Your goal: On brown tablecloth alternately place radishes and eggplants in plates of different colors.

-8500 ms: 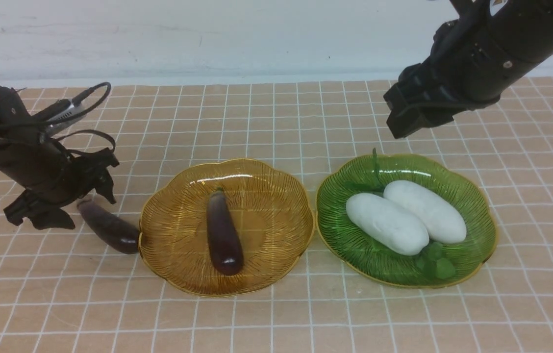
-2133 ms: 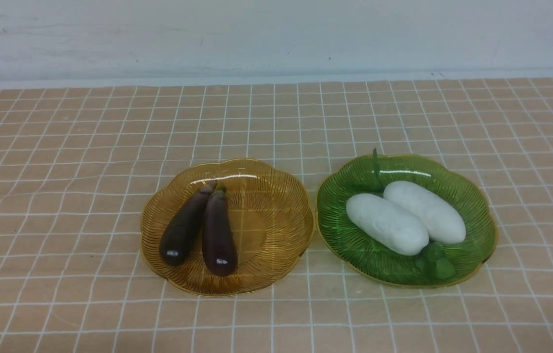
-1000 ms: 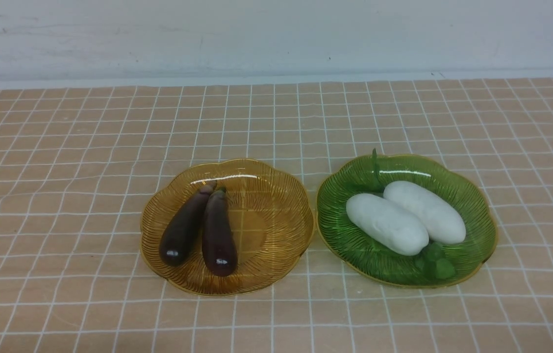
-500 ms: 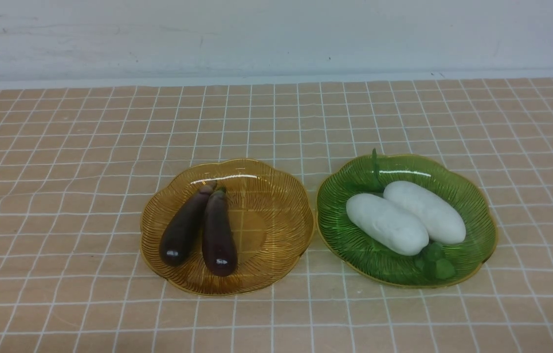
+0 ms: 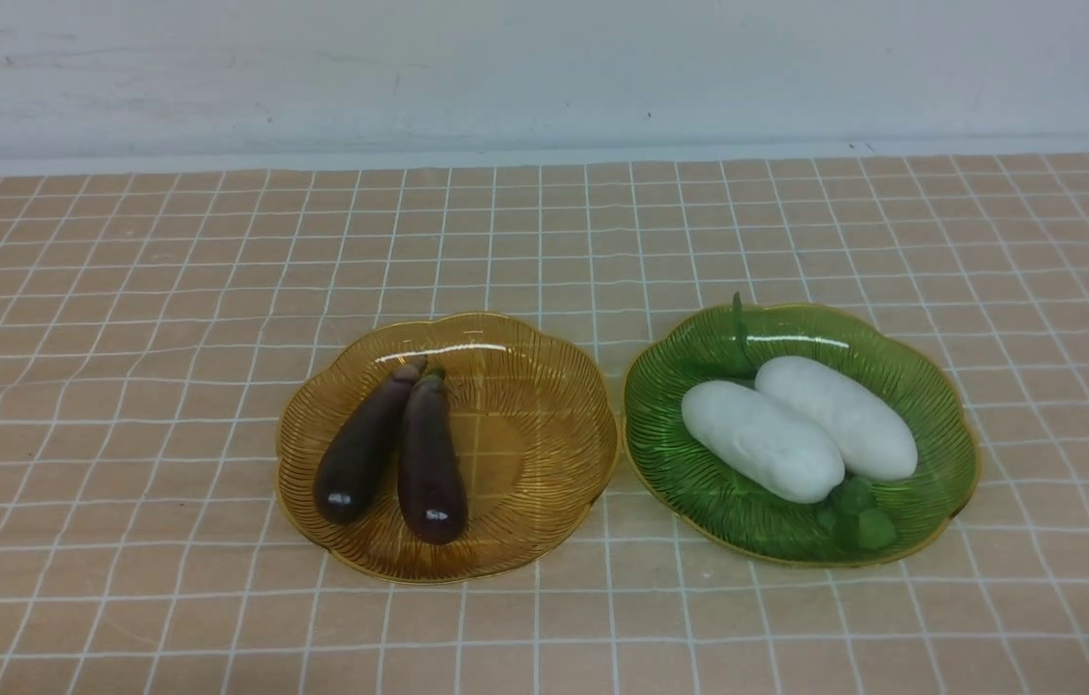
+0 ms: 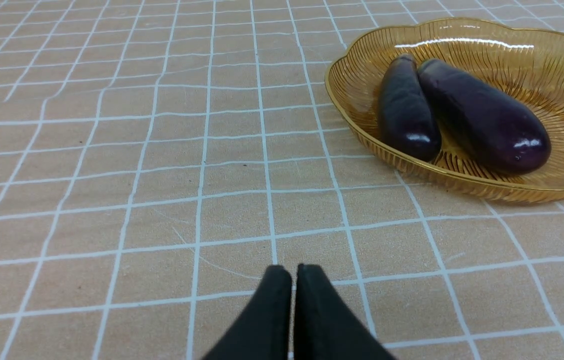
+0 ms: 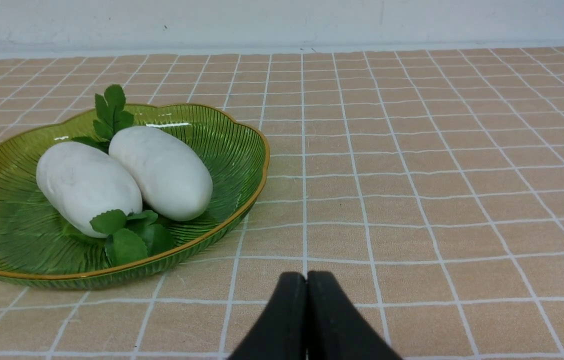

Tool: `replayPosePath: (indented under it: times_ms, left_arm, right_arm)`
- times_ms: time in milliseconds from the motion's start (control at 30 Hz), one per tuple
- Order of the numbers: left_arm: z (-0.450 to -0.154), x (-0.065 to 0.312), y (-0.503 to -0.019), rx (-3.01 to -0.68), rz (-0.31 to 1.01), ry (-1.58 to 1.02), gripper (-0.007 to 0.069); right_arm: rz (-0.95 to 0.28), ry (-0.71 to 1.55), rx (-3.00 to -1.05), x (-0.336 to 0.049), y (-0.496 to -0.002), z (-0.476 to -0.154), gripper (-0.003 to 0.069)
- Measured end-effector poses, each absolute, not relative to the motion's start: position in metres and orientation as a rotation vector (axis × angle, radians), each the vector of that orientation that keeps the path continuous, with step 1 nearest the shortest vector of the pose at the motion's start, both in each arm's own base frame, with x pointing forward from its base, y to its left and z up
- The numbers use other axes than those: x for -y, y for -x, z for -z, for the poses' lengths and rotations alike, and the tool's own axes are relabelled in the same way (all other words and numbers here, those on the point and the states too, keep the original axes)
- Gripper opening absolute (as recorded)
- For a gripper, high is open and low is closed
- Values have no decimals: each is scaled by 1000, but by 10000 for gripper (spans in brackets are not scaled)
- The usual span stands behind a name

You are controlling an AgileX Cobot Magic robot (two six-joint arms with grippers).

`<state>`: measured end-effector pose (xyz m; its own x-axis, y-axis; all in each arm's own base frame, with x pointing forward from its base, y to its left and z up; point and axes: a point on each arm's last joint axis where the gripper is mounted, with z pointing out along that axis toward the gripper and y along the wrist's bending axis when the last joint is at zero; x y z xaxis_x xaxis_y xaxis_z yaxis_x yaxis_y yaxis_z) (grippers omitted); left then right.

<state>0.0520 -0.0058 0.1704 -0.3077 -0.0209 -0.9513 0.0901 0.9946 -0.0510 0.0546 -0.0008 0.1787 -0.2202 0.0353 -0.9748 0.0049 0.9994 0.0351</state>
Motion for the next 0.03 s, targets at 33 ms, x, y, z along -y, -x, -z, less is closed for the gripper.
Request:
replayPosePath:
  times_ms: [33]
  left_arm:
    - [-170,6,-52,-1881,110,-50,-3]
  right_arm:
    - [-28,-30,-1793,1,-55,-179,-8]
